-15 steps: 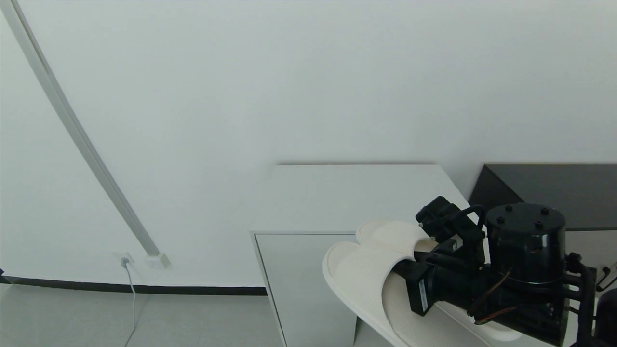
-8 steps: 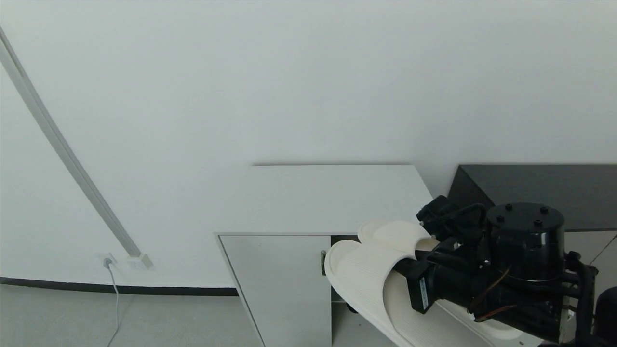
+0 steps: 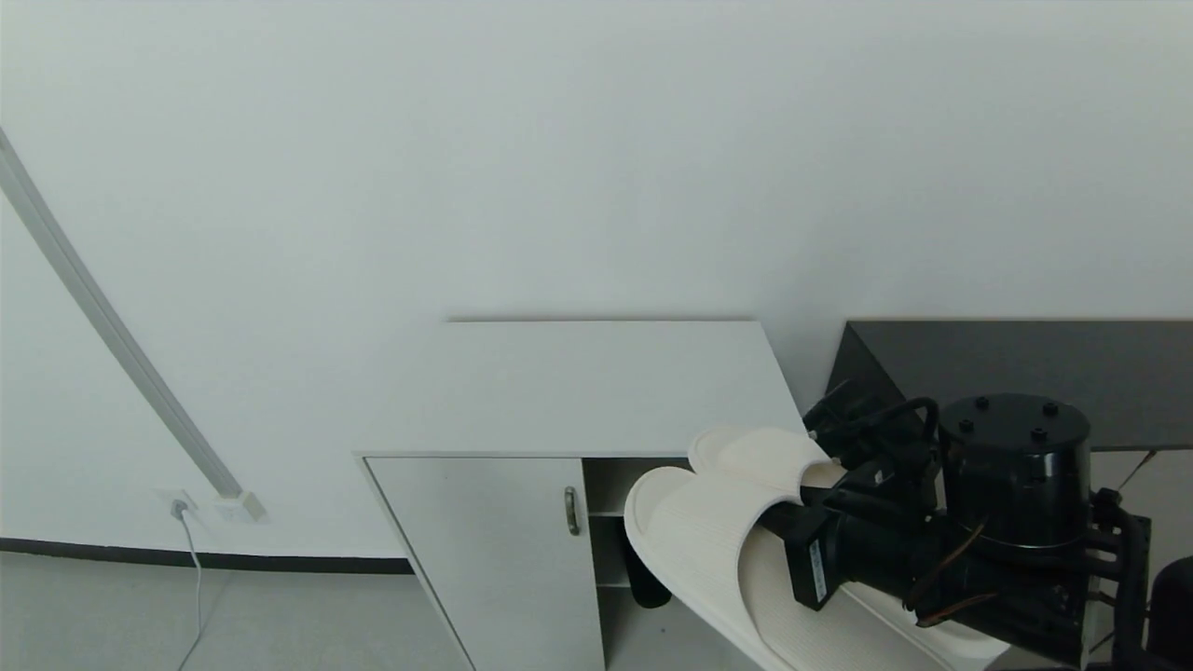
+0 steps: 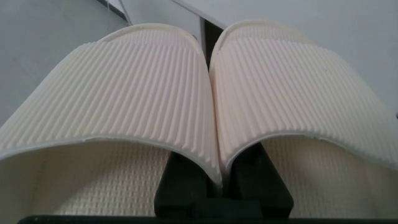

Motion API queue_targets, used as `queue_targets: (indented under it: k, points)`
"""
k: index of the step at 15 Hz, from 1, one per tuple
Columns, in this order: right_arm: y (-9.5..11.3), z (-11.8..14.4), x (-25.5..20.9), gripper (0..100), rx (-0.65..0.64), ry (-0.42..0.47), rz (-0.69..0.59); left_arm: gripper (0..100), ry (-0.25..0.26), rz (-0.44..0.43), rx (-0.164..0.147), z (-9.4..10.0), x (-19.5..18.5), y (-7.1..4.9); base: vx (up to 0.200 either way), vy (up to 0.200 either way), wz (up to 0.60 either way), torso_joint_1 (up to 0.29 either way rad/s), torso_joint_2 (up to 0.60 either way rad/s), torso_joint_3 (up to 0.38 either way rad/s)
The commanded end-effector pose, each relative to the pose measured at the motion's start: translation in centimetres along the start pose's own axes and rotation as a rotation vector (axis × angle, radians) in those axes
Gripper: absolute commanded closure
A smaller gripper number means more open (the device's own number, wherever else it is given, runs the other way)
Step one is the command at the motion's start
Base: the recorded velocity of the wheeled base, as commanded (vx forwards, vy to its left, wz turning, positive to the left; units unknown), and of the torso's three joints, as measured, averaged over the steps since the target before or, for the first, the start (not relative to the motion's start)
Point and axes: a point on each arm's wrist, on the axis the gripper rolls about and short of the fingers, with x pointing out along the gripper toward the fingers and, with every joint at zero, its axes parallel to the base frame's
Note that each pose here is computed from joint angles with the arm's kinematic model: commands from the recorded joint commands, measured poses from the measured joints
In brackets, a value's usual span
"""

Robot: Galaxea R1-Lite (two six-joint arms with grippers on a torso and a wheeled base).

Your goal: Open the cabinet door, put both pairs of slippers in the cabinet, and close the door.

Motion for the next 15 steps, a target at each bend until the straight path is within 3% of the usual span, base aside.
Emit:
queue_targets:
  k: [1, 11, 15]
  points:
    - [-0.02, -0.03, 0.06, 100, 0.0, 0.001, 0.0, 100, 0.002, 0.001, 0.0, -0.01, 0.01, 0.0, 0.0, 0.0, 0.0, 0.0, 0.0, 0.0]
    - [0.01, -0.34, 0.02, 100, -0.005, 0.01, 0.004, 100, 0.0, 0.001, -0.002, 0.01, 0.01, 0.0, 0.0, 0.0, 0.0, 0.0, 0.0, 0.0]
    - [0.09, -0.36, 0.0, 100, -0.006, 0.007, 0.005, 100, 0.0, 0.001, -0.002, 0.01, 0.01, 0.0, 0.0, 0.0, 0.0, -0.126, 0.27, 0.15]
